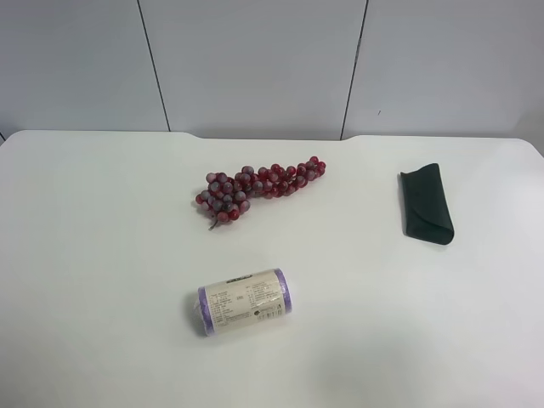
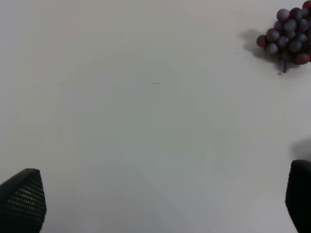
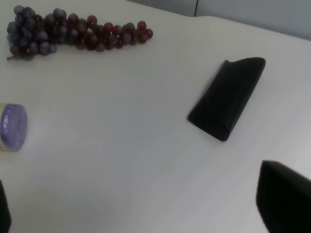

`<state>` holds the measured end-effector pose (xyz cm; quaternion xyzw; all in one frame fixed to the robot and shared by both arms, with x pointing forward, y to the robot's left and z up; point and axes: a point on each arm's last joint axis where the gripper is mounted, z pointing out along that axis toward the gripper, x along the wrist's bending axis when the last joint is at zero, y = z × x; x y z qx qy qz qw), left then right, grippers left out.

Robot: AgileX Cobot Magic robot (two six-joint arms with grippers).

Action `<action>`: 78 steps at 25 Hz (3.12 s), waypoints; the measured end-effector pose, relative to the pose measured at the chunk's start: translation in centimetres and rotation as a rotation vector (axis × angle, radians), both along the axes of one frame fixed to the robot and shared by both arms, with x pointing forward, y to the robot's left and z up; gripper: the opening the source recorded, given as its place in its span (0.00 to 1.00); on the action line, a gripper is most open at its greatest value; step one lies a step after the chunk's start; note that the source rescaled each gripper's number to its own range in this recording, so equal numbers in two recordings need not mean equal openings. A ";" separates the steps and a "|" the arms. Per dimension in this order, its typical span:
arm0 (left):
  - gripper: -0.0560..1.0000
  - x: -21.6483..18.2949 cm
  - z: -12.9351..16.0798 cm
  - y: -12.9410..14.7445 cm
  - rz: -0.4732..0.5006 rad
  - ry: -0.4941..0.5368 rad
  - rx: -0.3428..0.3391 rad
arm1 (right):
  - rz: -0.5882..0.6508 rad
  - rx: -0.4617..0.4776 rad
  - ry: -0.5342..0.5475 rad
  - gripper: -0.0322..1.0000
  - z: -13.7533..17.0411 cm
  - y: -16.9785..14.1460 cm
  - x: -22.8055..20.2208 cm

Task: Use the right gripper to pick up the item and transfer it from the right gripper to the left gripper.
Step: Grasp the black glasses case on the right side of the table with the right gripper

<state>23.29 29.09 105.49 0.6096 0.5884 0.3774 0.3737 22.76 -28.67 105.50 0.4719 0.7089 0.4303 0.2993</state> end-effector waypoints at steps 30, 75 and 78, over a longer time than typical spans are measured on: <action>1.00 0.0 0.0 0.0 0.000 0.000 0.000 | -0.067 0.029 0.118 1.00 2.6 0.2 2.3; 1.00 0.0 0.0 0.0 0.000 0.000 0.000 | -0.507 -0.041 0.886 1.00 -6.3 -2.4 33.8; 1.00 0.0 0.0 0.0 0.000 0.000 0.000 | -0.494 -0.043 0.937 1.00 -7.2 -2.3 35.5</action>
